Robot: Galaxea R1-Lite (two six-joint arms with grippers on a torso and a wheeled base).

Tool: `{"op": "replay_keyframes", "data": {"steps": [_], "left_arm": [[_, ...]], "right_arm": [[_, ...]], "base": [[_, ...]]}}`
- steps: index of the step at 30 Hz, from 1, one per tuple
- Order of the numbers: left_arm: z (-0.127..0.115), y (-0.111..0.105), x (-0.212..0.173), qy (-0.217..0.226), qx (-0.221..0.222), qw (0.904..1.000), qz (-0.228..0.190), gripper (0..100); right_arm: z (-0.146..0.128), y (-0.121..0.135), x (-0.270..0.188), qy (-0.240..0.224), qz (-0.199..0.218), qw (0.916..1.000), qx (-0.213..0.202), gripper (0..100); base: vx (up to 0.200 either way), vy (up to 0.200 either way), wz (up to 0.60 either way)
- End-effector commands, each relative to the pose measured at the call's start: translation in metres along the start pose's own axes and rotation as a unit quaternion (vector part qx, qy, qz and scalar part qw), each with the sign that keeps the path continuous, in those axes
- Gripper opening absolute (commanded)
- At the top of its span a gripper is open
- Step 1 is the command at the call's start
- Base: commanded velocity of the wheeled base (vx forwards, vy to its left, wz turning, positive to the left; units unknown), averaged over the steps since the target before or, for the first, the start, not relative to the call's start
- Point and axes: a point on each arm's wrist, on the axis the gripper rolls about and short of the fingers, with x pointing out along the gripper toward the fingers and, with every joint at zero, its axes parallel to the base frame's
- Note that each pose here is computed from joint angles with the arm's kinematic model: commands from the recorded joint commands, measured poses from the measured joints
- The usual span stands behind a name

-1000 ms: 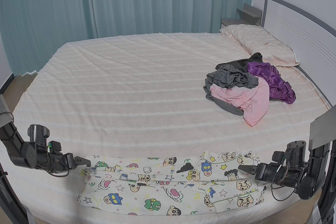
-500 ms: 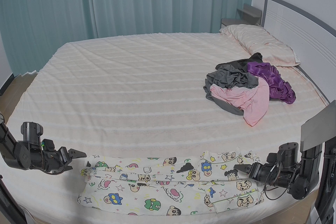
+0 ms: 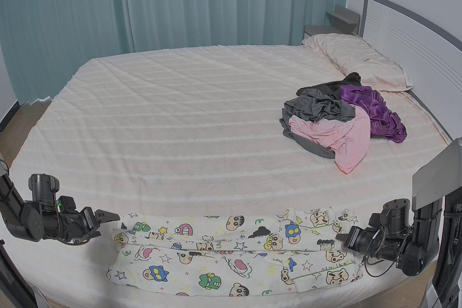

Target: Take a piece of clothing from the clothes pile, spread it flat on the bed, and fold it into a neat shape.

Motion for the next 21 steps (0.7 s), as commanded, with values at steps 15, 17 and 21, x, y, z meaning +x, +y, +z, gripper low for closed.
{"op": "replay_keyframes", "data": {"steps": [15,17,21], "left_arm": [[-0.007,0.005,0.004,0.017,-0.008,0.9998,0.006,100],[-0.008,0.005,0.005,0.018,-0.009,0.9998,0.006,100],[-0.008,0.005,0.005,0.018,-0.009,0.9998,0.007,100]], "right_arm": [[0.012,0.001,-0.024,-0.05,-0.014,0.9986,0.012,100],[0.019,0.004,-0.031,-0.076,-0.011,0.997,0.013,100],[0.029,0.017,-0.045,-0.121,0.014,0.9926,0.0,100]], "base": [[0.0,0.0,0.0],[0.0,0.0,0.0],[0.0,0.0,0.0]]}}
